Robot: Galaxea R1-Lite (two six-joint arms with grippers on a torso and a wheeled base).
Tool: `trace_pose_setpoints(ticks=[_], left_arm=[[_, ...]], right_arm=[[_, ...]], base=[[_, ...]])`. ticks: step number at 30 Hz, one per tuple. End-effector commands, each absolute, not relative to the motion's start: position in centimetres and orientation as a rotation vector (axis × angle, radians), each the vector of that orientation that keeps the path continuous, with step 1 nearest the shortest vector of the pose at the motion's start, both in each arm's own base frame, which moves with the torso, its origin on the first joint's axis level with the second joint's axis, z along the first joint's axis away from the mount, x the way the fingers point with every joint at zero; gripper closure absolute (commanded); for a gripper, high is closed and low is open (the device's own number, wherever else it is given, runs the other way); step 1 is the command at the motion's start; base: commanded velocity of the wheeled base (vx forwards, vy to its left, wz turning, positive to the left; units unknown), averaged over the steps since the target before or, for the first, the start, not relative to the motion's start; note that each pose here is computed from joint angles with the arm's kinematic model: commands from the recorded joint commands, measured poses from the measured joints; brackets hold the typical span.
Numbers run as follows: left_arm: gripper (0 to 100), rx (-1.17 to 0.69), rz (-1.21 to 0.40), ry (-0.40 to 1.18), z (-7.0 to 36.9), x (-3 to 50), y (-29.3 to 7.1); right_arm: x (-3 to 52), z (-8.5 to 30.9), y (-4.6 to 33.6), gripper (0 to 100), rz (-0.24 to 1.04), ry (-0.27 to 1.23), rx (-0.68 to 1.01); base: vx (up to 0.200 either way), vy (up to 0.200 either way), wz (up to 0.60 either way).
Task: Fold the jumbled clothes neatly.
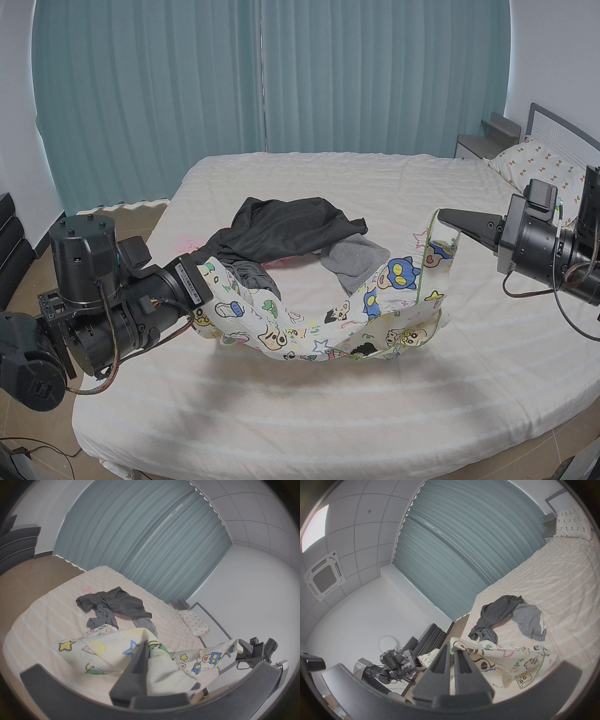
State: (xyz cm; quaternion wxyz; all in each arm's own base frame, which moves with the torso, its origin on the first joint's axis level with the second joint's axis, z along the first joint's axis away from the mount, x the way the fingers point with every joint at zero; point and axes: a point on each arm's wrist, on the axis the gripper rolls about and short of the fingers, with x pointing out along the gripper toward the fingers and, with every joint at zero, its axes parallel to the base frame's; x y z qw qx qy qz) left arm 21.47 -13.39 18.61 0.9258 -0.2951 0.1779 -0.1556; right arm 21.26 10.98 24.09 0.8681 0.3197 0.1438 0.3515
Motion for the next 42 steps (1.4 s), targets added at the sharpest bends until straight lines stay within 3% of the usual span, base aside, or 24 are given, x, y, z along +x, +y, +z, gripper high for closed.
trace_pose_setpoints(ticks=[1, 42], left_arm=[[100, -0.608, -0.334, 0.359, 18.9, 21.0, -13.4], [100, -0.575, -0.388, 0.351, 19.2, 20.5, -14.6]], right_arm=[[20.4, 24.7, 10.7, 100, 0.751, 0.276, 0.672], [21.3, 26.1, 8.4, 100, 0.670, 0.195, 0.672]], base=[[0.000, 0.000, 0.00], [0.000, -0.200, 0.00]])
